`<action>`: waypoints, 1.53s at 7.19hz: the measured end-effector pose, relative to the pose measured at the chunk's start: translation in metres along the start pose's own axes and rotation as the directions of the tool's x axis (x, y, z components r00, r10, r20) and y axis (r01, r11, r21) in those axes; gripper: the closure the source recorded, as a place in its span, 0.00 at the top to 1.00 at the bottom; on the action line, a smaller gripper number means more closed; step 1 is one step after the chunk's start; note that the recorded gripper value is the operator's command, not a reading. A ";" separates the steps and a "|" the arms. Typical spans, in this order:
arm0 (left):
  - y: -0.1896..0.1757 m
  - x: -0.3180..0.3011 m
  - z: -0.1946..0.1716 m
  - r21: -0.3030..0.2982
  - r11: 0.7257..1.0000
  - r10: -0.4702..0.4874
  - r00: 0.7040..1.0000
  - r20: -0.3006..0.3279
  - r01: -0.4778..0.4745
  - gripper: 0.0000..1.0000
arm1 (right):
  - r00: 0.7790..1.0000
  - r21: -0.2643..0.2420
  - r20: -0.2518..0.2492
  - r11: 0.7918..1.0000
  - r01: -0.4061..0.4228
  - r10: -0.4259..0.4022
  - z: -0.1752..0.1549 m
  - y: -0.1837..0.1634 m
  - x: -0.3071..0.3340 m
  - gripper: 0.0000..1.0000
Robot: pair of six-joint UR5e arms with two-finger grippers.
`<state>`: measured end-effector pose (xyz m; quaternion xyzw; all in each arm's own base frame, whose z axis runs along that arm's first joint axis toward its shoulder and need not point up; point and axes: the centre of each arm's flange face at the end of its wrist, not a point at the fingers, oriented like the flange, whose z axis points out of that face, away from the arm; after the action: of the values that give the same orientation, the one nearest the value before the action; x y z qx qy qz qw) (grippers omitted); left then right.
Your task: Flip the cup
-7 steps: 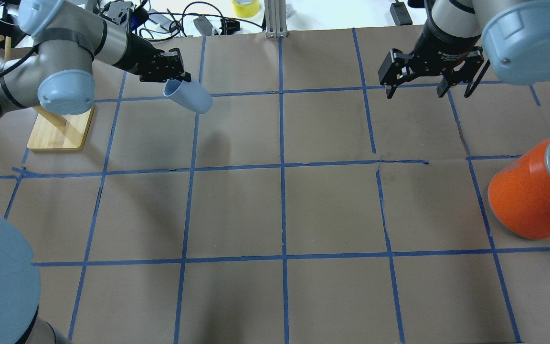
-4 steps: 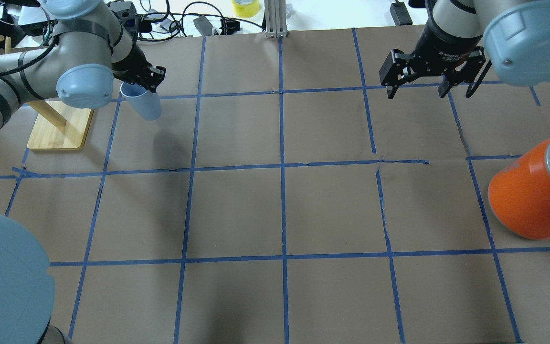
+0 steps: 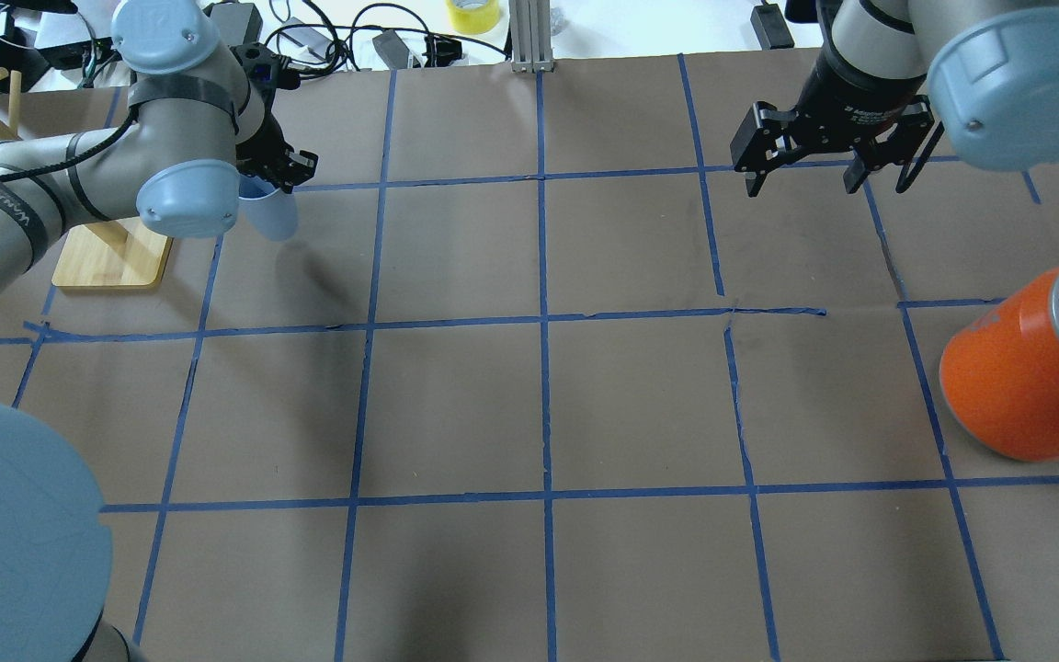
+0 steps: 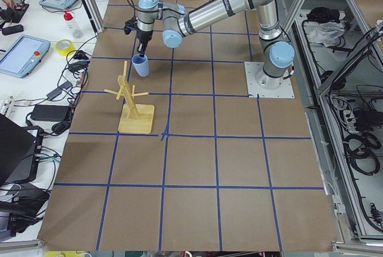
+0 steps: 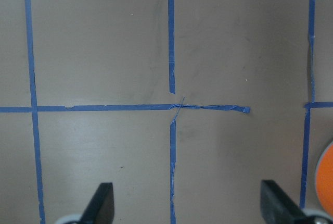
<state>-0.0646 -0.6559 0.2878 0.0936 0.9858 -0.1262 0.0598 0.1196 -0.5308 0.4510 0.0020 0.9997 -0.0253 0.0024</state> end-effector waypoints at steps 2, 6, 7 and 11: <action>0.002 0.000 0.002 0.003 1.000 -0.005 1.000 -0.002 0.005 0.59 | 1.000 -0.007 -0.001 1.000 0.001 -0.001 0.003 0.001 0.000 1.00; 0.000 -0.005 -0.019 0.010 1.000 -0.019 1.000 0.005 0.019 1.00 | 1.000 -0.006 0.000 1.000 0.002 -0.002 0.003 0.002 0.000 1.00; -0.003 -0.009 -0.043 -0.008 1.000 -0.019 1.000 0.002 0.019 1.00 | 1.000 -0.006 0.000 1.000 0.002 -0.002 0.003 0.002 0.000 1.00; 0.017 -0.003 -0.210 -0.151 0.980 -0.141 0.986 -0.088 0.126 1.00 | 1.000 -0.007 0.000 1.000 0.004 -0.004 0.003 0.002 0.000 1.00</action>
<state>-0.0779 -0.5862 0.4857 0.0288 0.9981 -0.0530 0.0095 0.1196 -0.5289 0.4474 0.0000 0.9998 -0.0215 0.0024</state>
